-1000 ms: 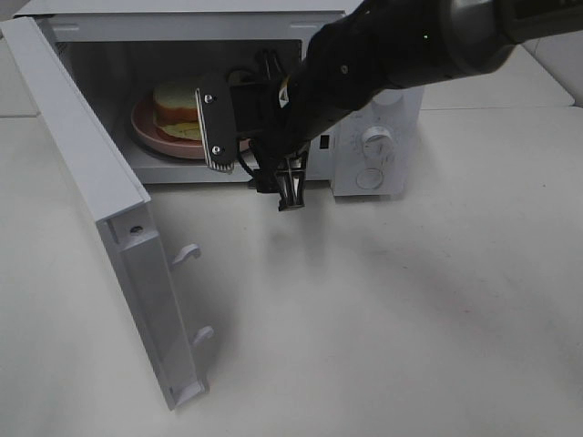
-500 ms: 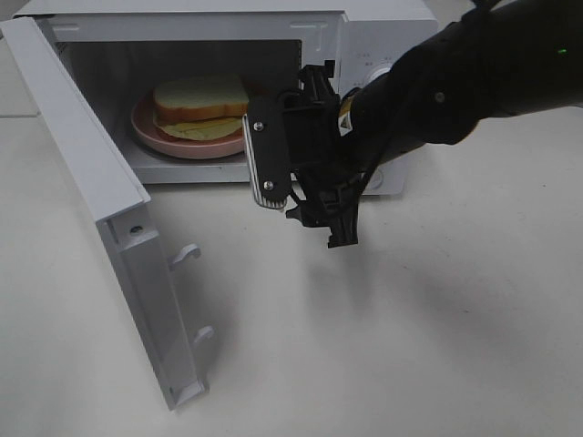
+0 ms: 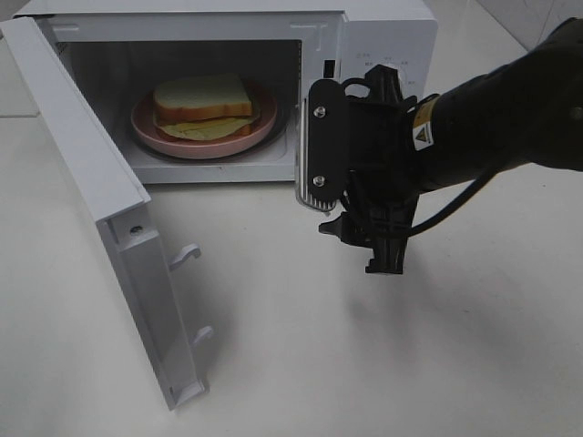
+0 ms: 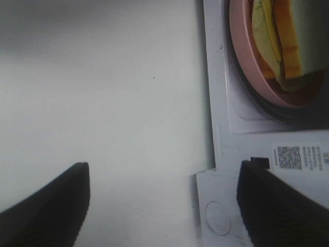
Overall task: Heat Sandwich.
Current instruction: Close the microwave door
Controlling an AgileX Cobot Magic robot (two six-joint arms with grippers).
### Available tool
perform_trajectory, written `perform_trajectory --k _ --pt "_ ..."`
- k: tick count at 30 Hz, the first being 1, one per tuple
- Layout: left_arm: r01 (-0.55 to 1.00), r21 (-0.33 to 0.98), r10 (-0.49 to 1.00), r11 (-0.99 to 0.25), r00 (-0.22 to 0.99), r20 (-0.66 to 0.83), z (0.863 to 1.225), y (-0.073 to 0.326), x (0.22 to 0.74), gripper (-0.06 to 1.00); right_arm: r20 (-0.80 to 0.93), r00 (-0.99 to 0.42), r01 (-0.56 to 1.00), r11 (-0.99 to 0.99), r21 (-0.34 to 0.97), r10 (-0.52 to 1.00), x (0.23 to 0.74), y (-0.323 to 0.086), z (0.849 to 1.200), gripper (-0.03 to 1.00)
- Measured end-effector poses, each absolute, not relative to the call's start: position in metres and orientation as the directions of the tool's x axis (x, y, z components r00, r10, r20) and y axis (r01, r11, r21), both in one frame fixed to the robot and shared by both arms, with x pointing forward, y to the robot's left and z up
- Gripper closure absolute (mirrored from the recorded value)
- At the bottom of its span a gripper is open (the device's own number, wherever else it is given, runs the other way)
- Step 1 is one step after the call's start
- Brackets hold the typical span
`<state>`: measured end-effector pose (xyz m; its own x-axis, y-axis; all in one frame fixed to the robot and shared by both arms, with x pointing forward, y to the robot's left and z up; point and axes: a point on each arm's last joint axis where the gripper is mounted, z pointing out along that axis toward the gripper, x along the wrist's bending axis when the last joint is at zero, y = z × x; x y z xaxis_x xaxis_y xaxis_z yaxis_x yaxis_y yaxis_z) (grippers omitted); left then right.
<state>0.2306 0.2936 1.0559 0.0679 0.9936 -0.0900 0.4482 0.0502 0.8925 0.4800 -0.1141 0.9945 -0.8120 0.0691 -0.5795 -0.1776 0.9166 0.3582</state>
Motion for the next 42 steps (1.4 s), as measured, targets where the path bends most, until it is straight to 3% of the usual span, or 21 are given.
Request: perform_trajectory --k 9,10,13,20,35,42 --pt "0.448 0.893 0.994 0.05 0.068 -0.09 1.056 0.294 0.231 -0.03 -0.409 -0.839 0.136 0.867 0.48 0.358 0.455 -0.136 1.01 0.21" --pt "0.448 0.893 0.994 0.05 0.068 -0.09 1.056 0.294 0.231 -0.03 -0.347 -0.827 0.241 0.837 0.491 0.442 0.448 -0.142 1.014 0.21" --pt "0.448 0.893 0.994 0.05 0.068 -0.09 1.056 0.294 0.231 -0.03 -0.274 -0.791 0.368 0.783 0.501 0.547 0.439 -0.15 1.022 0.21" --pt "0.448 0.893 0.994 0.05 0.068 -0.09 1.056 0.294 0.231 -0.03 -0.168 -0.696 0.56 0.675 0.48 0.698 0.416 -0.17 1.04 0.21" --pt "0.448 0.893 0.994 0.05 0.068 -0.09 1.056 0.294 0.231 -0.03 -0.143 -0.636 0.652 0.627 0.426 0.758 0.36 -0.217 1.077 0.21" --pt "0.448 0.893 0.994 0.05 0.068 -0.09 1.056 0.294 0.231 -0.03 -0.126 -0.593 0.643 0.562 0.521 0.796 0.326 -0.244 1.097 0.21"
